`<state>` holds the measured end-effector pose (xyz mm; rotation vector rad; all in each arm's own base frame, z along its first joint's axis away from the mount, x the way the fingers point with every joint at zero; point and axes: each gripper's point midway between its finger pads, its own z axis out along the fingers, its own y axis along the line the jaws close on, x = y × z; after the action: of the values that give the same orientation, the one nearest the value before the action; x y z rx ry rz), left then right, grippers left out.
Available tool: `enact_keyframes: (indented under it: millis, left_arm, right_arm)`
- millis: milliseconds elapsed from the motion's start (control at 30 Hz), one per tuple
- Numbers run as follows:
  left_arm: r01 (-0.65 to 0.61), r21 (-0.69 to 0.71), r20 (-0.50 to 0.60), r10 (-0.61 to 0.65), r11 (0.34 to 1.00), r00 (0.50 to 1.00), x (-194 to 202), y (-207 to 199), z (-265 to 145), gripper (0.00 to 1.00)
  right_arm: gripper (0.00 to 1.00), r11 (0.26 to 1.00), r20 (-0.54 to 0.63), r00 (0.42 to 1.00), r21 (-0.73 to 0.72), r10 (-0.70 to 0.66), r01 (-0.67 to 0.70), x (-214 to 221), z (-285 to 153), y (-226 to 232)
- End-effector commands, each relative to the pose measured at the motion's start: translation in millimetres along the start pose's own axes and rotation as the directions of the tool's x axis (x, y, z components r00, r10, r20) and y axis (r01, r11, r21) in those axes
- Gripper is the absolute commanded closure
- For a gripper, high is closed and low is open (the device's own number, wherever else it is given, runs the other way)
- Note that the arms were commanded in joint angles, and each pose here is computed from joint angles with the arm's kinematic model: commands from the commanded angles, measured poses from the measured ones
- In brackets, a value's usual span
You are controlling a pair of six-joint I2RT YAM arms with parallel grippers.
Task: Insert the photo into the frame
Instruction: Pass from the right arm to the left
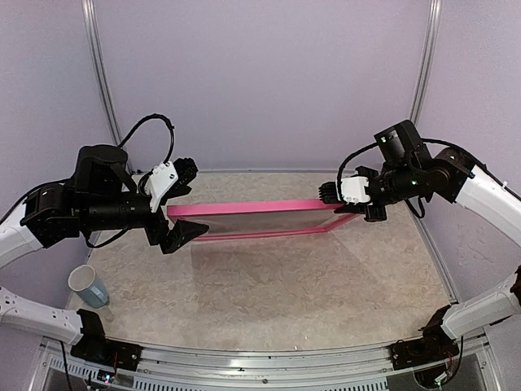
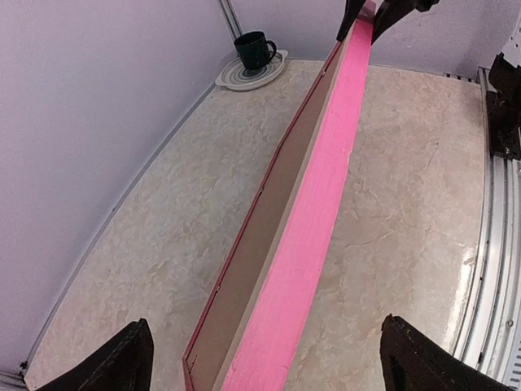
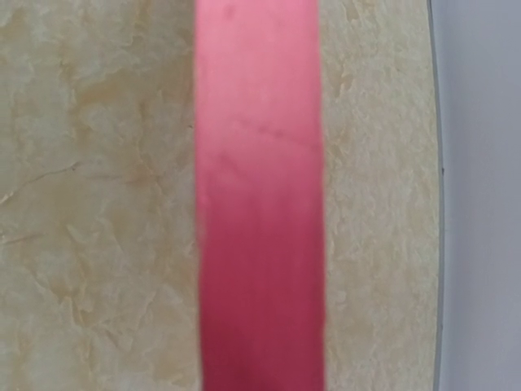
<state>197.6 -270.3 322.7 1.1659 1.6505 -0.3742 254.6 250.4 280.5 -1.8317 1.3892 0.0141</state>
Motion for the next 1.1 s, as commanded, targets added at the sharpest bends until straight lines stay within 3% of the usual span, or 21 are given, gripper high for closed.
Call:
enact_keyframes:
  millis: [0,167,233,300,333,533,667,767,933,1033,1067]
  left_arm:
    - [-0.059,0.010,-0.096,0.060,0.998,0.994,15.9,-3.9,12.9,0.07]
    - [-0.073,0.035,-0.102,0.076,0.997,0.992,6.0,-4.4,17.5,0.21]
    - [-0.077,0.044,-0.109,0.082,0.996,0.991,2.9,-4.3,18.4,0.32]
    - [-0.080,0.052,-0.122,0.086,0.995,0.989,3.4,-5.1,21.2,0.54]
    - [-0.080,0.051,-0.127,0.086,0.995,0.988,4.4,-5.0,22.7,0.58]
    - [-0.077,0.071,-0.125,0.085,0.995,0.988,4.9,-10.7,23.6,0.66]
    - [-0.076,0.086,-0.120,0.086,0.993,0.989,3.8,-15.3,23.2,0.78]
    - [-0.073,0.095,-0.112,0.083,0.993,0.990,1.9,-18.1,23.5,0.87]
    - [-0.061,0.088,-0.088,0.068,0.994,0.994,-1.0,-19.5,23.0,0.95]
    - [-0.046,0.067,-0.077,0.051,0.997,0.996,-1.3,-16.5,23.6,0.96]
    - [-0.041,0.060,-0.076,0.046,0.997,0.996,-0.5,-15.9,24.2,0.96]
  right_arm:
    - [1.00,0.989,0.178,0.984,0.151,-0.027,0.000,-39.2,-31.7,-34.3]
    - [1.00,0.992,0.178,0.984,0.129,-0.024,0.001,-37.8,-25.0,-30.7]
    - [1.00,0.992,0.180,0.983,0.127,-0.026,0.003,-38.2,-24.2,-30.5]
    - [1.00,0.992,0.178,0.984,0.126,-0.028,0.005,-37.8,-23.5,-30.3]
    - [1.00,0.992,0.173,0.985,0.124,-0.026,0.004,-36.4,-22.3,-29.8]
    - [1.00,0.991,0.168,0.985,0.134,-0.034,0.012,-33.8,-22.0,-27.6]
    - [1.00,0.989,0.157,0.987,0.149,-0.036,0.012,-31.3,-21.3,-28.9]
    - [0.95,0.987,0.144,0.989,0.163,-0.030,0.006,-27.5,-16.9,-30.8]
    - [0.75,0.981,0.133,0.991,0.194,-0.024,-0.002,-23.5,-11.3,-35.0]
    - [0.36,0.971,0.137,0.990,0.238,-0.019,-0.015,-24.4,-14.4,-43.4]
    - [0.27,0.968,0.146,0.989,0.248,-0.016,-0.021,-25.9,-17.4,-45.3]
